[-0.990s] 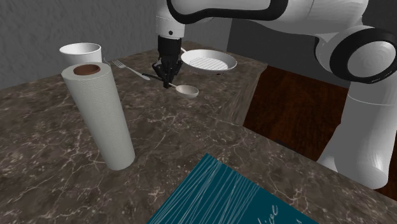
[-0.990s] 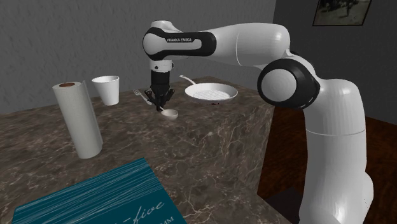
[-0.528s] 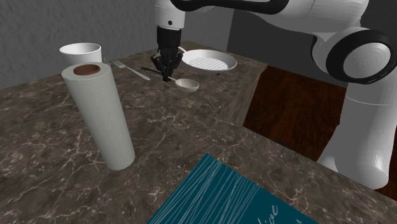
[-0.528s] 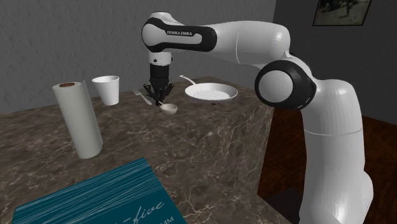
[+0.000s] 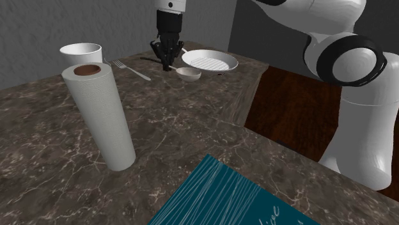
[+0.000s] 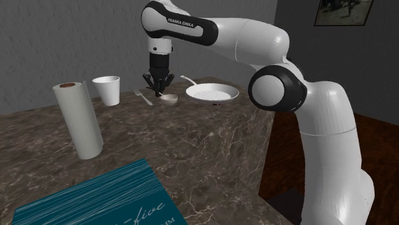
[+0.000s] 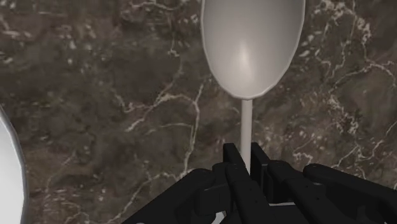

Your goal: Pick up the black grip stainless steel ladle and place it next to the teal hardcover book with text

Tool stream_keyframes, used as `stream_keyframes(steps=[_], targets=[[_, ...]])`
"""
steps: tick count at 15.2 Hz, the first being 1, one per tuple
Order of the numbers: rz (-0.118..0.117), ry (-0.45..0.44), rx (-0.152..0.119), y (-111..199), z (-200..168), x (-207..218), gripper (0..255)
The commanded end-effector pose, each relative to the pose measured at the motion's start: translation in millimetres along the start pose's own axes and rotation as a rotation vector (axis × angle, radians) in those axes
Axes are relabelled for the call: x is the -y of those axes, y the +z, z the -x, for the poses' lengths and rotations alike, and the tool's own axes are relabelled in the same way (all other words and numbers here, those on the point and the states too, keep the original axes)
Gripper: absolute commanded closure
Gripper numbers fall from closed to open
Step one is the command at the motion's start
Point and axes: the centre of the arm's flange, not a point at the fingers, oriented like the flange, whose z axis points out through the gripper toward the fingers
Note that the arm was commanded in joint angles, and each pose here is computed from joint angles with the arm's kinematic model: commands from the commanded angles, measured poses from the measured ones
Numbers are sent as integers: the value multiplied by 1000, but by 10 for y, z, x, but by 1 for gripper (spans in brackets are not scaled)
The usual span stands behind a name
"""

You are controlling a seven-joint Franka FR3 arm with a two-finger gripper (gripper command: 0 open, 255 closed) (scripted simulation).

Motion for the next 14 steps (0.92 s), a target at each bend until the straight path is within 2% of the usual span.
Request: stream_keyframes(steps=[1,7,14], targets=[[0,0,1,-104,7,9,255],[0,0,1,-389,4,43,255],[0,0,1,-342,794,520,255]])
